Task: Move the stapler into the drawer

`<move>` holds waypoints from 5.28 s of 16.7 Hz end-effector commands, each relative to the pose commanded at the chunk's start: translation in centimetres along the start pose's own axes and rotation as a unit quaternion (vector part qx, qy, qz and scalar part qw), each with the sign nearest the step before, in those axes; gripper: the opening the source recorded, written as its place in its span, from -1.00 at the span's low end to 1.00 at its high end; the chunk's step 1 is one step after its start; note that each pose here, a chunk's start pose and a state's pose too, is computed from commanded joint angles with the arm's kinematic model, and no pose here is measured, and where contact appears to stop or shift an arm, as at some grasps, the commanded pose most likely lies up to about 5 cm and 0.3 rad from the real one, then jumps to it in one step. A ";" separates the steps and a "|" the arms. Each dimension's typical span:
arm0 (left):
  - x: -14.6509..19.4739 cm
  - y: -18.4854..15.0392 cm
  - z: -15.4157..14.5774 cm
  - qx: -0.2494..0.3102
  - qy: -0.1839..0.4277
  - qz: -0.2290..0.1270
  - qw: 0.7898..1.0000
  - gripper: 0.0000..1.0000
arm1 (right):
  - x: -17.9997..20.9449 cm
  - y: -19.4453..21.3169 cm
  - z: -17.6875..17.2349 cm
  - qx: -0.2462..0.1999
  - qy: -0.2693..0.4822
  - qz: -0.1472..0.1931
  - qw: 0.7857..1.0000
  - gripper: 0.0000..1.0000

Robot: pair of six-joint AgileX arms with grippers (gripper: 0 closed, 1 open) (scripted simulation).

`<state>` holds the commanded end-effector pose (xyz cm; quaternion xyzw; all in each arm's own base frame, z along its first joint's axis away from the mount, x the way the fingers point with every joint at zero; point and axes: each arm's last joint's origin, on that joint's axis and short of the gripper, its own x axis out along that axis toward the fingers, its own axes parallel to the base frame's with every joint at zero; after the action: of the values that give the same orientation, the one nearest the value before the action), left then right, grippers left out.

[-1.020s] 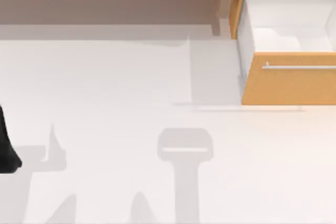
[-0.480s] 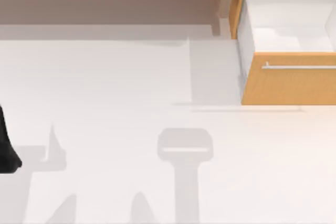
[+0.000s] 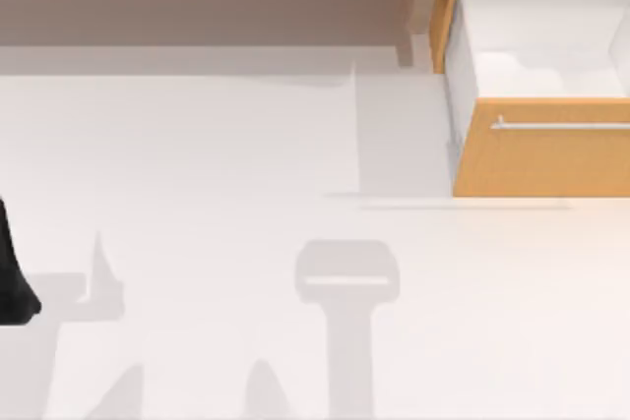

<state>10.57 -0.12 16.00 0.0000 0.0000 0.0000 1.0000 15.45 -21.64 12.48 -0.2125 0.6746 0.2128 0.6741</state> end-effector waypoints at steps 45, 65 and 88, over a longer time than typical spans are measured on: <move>0.0 0.0 0.0 0.000 0.000 0.000 1.000 1.00 | -3.5 5.2 42.9 0.303 0.002 -0.005 0.953 -1.00; 0.0 0.0 0.0 0.000 0.000 0.000 1.000 1.00 | -2.5 5.2 42.8 0.303 0.002 -0.005 0.953 0.36; 0.0 0.0 0.0 0.000 0.000 0.000 1.000 1.00 | -11.3 8.2 41.6 0.262 -0.198 -0.022 0.944 1.00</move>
<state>10.57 -0.12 16.00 0.0000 0.0000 0.0000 1.0000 44.82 8.91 23.79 0.0028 0.5547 0.0511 0.8305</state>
